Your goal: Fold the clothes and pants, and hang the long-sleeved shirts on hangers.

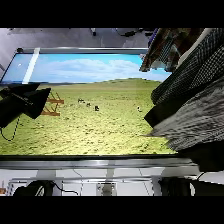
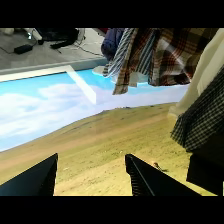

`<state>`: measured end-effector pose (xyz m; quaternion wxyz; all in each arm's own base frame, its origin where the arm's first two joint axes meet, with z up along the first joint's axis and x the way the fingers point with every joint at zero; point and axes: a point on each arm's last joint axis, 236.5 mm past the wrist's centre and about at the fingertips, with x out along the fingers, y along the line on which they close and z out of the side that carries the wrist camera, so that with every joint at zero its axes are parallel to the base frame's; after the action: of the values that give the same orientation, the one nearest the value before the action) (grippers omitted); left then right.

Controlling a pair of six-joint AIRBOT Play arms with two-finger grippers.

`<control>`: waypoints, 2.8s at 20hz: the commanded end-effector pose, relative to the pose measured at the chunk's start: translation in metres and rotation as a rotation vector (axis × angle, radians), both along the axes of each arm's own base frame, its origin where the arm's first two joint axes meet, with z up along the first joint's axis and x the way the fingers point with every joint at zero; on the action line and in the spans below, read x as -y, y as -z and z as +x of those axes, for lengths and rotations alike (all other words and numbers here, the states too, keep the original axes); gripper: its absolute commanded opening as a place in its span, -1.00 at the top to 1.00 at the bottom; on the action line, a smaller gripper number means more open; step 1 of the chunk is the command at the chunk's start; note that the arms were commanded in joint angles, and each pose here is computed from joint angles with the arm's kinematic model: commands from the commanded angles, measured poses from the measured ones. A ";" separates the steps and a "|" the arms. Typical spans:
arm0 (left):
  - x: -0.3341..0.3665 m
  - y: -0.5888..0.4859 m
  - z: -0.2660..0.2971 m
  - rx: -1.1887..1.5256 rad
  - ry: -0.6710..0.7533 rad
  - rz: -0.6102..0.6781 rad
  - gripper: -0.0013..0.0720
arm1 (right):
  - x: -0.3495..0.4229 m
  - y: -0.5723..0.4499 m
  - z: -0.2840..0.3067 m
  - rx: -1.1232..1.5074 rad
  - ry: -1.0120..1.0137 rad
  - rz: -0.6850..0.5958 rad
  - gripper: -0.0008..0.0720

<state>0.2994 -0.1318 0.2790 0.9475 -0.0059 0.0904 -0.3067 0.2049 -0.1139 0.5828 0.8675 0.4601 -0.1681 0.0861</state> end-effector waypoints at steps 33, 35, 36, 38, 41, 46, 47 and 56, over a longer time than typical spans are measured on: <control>0.001 0.001 -0.001 -0.005 0.004 0.002 -0.37 | 0.047 0.072 0.011 -0.493 0.114 -0.121 0.81; 0.001 0.002 -0.001 -0.006 0.006 0.002 -0.37 | 0.055 0.090 0.008 -0.572 0.149 -0.175 0.81; 0.001 0.002 -0.001 -0.007 0.008 0.003 -0.37 | 0.059 0.099 0.005 -0.618 0.168 -0.197 0.61; 0.001 0.002 -0.001 -0.008 0.008 0.003 -0.37 | 0.065 0.115 0.000 -0.697 0.197 -0.242 -0.35; 0.001 0.002 -0.002 -0.008 0.009 0.003 -0.37 | 0.075 0.110 -0.012 -0.727 0.344 -0.296 -0.62; 0.003 0.004 -0.003 -0.014 0.016 0.007 -0.37 | 0.011 0.097 -0.003 -0.724 0.470 -0.576 -0.62; 0.003 0.004 -0.003 -0.014 0.016 0.007 -0.37 | -0.019 0.095 0.008 -0.684 0.445 -0.673 -0.62; 0.002 0.004 -0.002 -0.014 0.014 0.011 -0.37 | -0.226 0.165 0.052 -0.580 0.079 -1.196 -0.61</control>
<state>0.2967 -0.1344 0.2750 0.9444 -0.0031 0.0983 -0.3138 0.2508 0.0671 0.4440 0.9928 -0.0379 0.1070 -0.0385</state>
